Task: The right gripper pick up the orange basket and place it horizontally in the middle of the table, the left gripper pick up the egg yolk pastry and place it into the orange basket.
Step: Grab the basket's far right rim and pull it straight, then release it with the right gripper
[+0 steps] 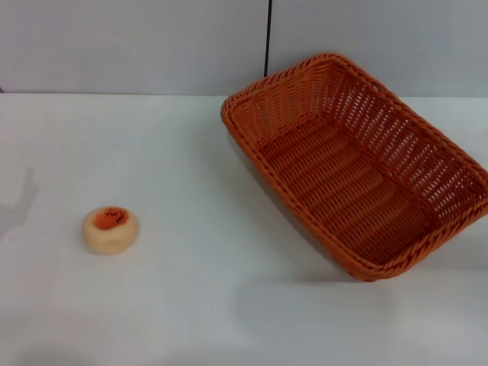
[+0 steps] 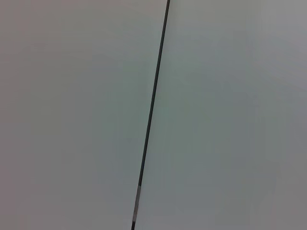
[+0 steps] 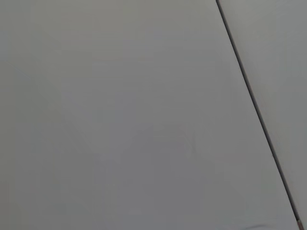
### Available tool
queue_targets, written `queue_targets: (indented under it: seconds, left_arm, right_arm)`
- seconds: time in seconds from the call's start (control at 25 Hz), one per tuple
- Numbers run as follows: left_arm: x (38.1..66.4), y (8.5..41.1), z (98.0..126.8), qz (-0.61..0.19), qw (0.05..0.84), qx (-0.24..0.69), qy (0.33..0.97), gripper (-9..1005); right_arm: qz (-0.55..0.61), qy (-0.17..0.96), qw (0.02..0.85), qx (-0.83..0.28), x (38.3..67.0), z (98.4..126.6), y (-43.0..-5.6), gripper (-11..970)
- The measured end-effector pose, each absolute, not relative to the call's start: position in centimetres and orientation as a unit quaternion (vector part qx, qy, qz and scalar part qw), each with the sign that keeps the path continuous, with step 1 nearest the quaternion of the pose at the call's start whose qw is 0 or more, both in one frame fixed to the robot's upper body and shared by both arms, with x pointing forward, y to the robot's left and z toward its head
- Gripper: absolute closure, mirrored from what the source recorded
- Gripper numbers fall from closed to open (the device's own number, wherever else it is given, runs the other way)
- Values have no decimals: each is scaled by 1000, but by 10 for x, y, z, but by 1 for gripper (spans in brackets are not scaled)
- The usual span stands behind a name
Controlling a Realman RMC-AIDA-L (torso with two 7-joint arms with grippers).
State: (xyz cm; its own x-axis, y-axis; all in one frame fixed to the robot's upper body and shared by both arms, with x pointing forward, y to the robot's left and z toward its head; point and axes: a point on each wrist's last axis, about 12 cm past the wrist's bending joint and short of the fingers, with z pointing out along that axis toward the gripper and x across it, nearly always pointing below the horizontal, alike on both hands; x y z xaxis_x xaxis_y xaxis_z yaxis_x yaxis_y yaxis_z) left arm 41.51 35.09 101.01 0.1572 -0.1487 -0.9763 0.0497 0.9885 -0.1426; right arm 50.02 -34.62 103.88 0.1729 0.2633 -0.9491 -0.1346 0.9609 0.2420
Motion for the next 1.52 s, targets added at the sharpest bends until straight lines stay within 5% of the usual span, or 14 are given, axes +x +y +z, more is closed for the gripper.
queue_targets:
  seconds: [0.64,0.88,1.32,1.52]
  left_arm:
    - [412,352,1009,-67,757,-42,648,158]
    - [413,353,1009,-82,754,-55,649,160]
    - [418,352,1012,-87,758,-48,644,163]
    - [415,350,1010,-89,757,-48,646,164]
  right_arm:
    - [194,644,740,13,494,1047,-359,204]
    - [255,676,691,-28,490,1073,-387,207]
    - [300,845,433,-97,528,1167,-412,212]
    - [296,896,309,-120,553,1184,-395,214]
